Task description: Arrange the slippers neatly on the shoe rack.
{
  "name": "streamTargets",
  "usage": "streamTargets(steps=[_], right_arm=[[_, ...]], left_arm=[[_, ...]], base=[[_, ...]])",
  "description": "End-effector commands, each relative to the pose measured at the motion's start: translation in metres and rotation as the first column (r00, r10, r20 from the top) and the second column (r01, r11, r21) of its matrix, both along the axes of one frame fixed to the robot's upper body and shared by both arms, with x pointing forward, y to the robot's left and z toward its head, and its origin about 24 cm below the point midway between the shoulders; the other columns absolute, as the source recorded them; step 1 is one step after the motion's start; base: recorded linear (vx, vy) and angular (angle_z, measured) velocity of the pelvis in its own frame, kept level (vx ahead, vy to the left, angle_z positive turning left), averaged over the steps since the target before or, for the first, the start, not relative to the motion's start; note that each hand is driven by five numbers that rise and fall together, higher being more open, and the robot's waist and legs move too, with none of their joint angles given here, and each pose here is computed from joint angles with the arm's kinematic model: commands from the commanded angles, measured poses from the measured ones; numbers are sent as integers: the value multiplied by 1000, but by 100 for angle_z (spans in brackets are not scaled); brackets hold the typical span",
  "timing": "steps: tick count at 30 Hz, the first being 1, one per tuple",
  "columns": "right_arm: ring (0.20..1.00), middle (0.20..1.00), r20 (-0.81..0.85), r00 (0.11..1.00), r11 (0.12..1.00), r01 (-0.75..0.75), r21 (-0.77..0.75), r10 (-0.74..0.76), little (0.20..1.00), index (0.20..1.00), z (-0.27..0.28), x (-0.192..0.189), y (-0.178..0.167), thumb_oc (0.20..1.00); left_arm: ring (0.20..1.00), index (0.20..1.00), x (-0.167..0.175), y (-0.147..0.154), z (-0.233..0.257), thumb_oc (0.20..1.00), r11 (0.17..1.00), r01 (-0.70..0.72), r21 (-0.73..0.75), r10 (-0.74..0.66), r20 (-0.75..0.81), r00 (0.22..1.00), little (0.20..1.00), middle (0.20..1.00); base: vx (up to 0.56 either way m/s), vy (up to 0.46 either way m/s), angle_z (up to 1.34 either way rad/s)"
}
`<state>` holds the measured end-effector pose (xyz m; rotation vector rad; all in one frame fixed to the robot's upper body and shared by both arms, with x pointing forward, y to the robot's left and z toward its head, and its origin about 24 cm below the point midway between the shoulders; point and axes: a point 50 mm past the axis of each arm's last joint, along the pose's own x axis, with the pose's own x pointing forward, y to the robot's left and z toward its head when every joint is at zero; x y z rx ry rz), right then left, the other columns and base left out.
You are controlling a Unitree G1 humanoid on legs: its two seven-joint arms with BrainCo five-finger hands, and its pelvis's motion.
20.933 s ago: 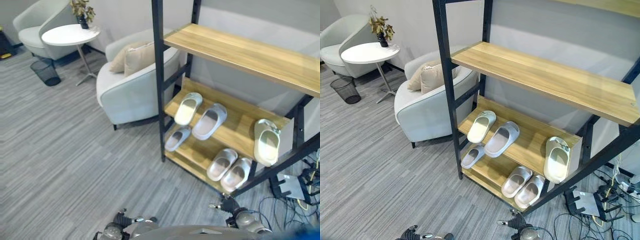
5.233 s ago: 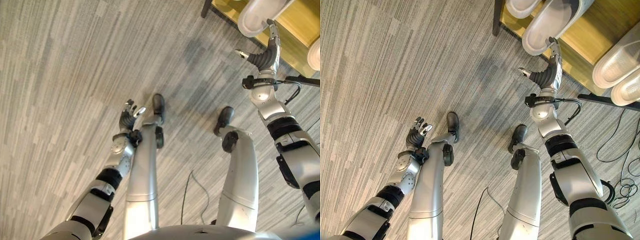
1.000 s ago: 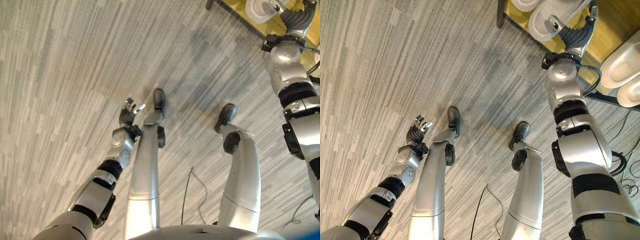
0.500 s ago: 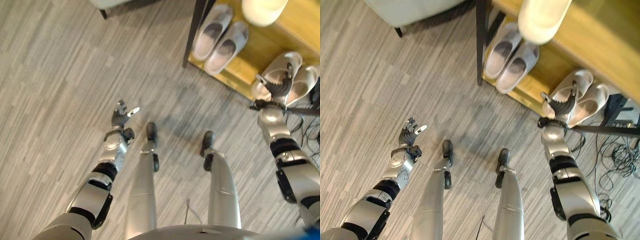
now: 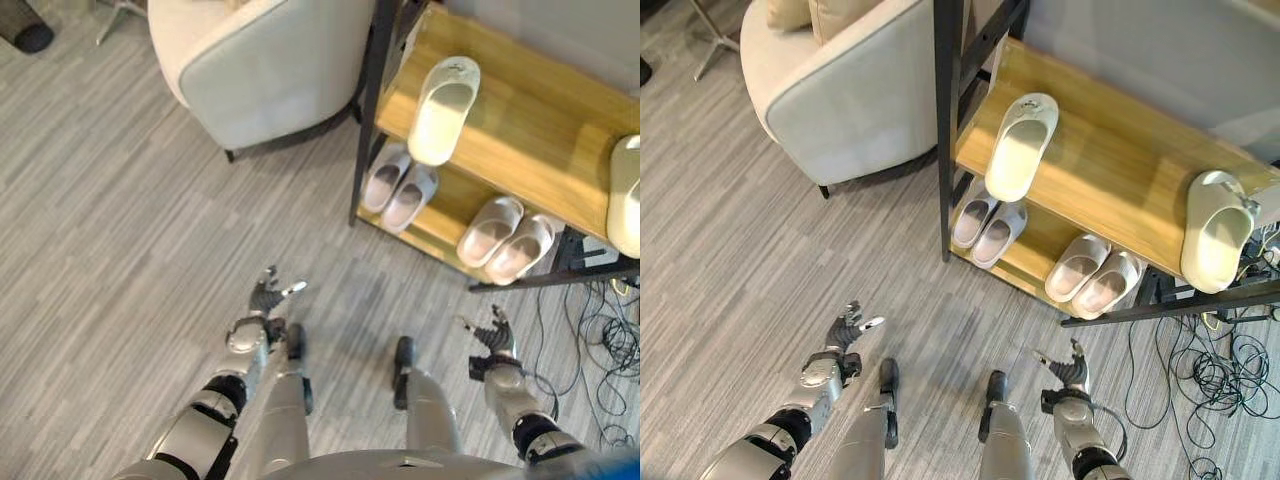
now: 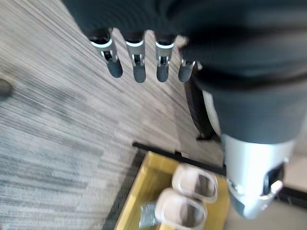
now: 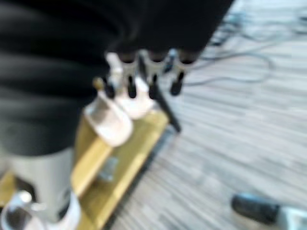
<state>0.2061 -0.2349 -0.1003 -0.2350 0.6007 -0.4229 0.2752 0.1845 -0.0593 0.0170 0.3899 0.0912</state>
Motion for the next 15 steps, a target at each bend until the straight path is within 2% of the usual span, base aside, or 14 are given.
streamTargets(steps=[1,2,8,15], right_arm=[[1000,1000,5,1000,1000,-20,-19,20,1000,1000,4,1,-13,1000],[1000,1000,-40,998,999,-48,-24,47,1000,1000,-3,-11,-12,1000],[1000,1000,-204,972,990,-132,-44,121,1000,1000,-22,-41,-11,1000],[1000,1000,-392,911,988,-153,-25,132,1000,1000,-43,-87,-15,1000]], left_arm=[[1000,1000,4,-7,11,1000,991,112,73,-117,73,990,1000,1000],[1000,1000,4,-13,16,1000,980,173,98,-183,99,978,1000,1000],[1000,1000,6,-22,29,1000,941,298,160,-322,148,935,1000,1000],[1000,1000,3,-35,38,1000,904,397,159,-422,179,889,1000,1000]], base=[[86,-43,2],[68,-34,2],[61,-70,-1],[64,-117,-10]])
